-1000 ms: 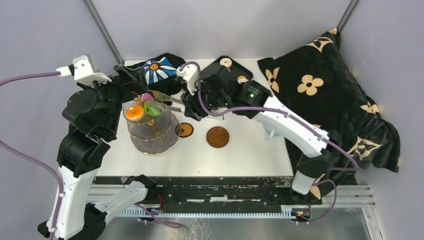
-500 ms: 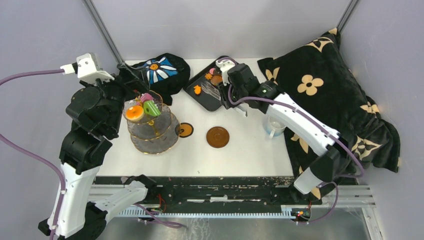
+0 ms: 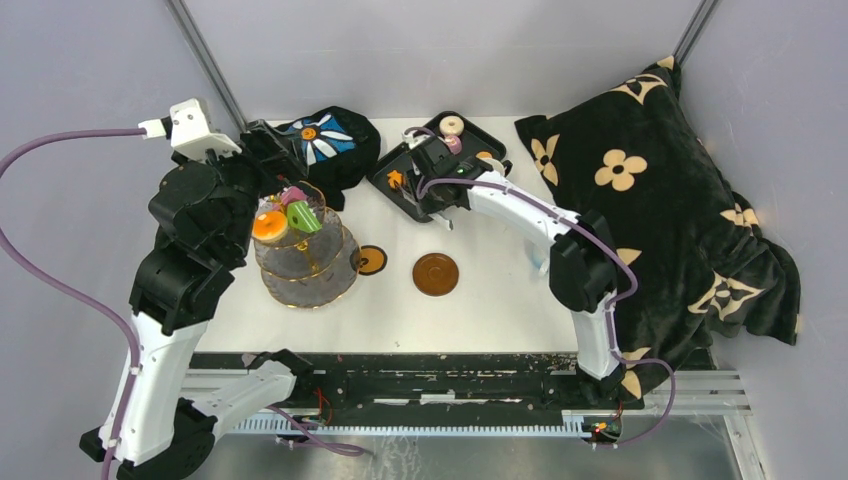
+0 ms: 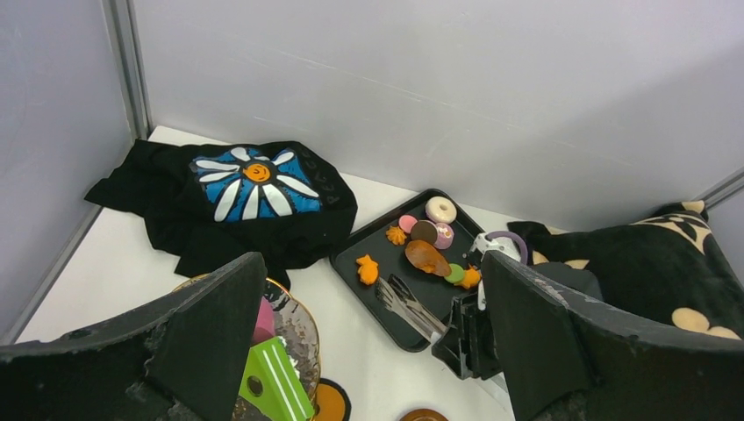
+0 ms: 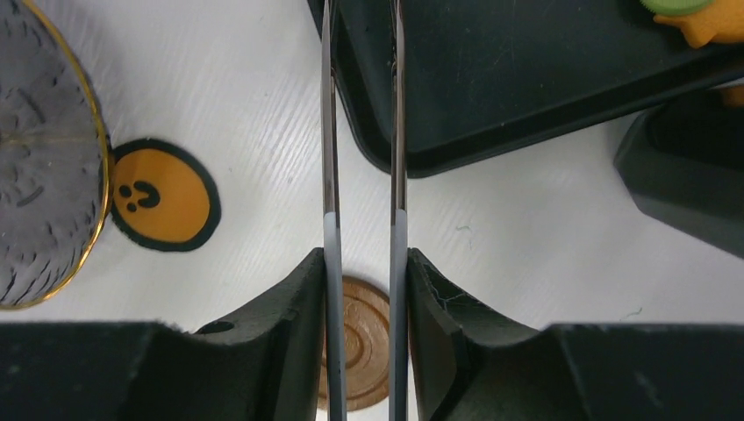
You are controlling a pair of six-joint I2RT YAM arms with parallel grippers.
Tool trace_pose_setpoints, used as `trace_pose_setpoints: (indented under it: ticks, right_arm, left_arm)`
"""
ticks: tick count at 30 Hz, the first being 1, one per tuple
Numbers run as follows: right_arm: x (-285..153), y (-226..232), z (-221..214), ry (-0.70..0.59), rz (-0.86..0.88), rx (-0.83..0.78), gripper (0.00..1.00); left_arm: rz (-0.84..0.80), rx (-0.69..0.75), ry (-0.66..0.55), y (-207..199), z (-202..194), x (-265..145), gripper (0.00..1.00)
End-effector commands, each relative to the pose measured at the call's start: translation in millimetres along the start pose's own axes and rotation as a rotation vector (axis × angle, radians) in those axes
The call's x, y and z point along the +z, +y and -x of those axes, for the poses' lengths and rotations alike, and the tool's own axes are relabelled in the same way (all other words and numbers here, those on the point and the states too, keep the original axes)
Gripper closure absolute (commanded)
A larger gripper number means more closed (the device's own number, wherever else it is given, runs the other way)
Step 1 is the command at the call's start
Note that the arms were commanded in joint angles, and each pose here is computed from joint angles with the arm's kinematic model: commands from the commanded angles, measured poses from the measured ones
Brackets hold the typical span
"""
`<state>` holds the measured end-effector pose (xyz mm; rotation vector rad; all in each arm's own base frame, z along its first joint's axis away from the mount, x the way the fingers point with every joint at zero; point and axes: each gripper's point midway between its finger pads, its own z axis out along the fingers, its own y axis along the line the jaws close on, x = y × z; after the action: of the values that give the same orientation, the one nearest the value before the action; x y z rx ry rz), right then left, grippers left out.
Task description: Serve the afternoon tea
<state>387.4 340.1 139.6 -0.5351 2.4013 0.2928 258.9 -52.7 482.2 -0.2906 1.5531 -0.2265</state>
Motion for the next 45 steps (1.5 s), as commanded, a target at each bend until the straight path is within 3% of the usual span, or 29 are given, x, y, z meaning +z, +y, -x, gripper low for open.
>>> trace_pose_setpoints:
  ticks: [1,29,36,45]
  right_arm:
    - [2,1,56,-0.165,-0.043,0.045,0.60]
    - [62,-1,39,-0.057,-0.092,-0.004,0.52]
    - [41,-2,50,-0.095,-0.095,-0.004,0.76]
    - [-21,-11,57,-0.172,-0.090,0.023,0.96]
  left_arm:
    - [0.036,-0.011,-0.033,5,12,-2,0.01]
    - [0.070,0.031,-0.037,11,7,3,0.01]
    - [0.071,0.030,-0.041,12,10,2,0.01]
    - [0.030,0.003,-0.026,2,6,4,0.01]
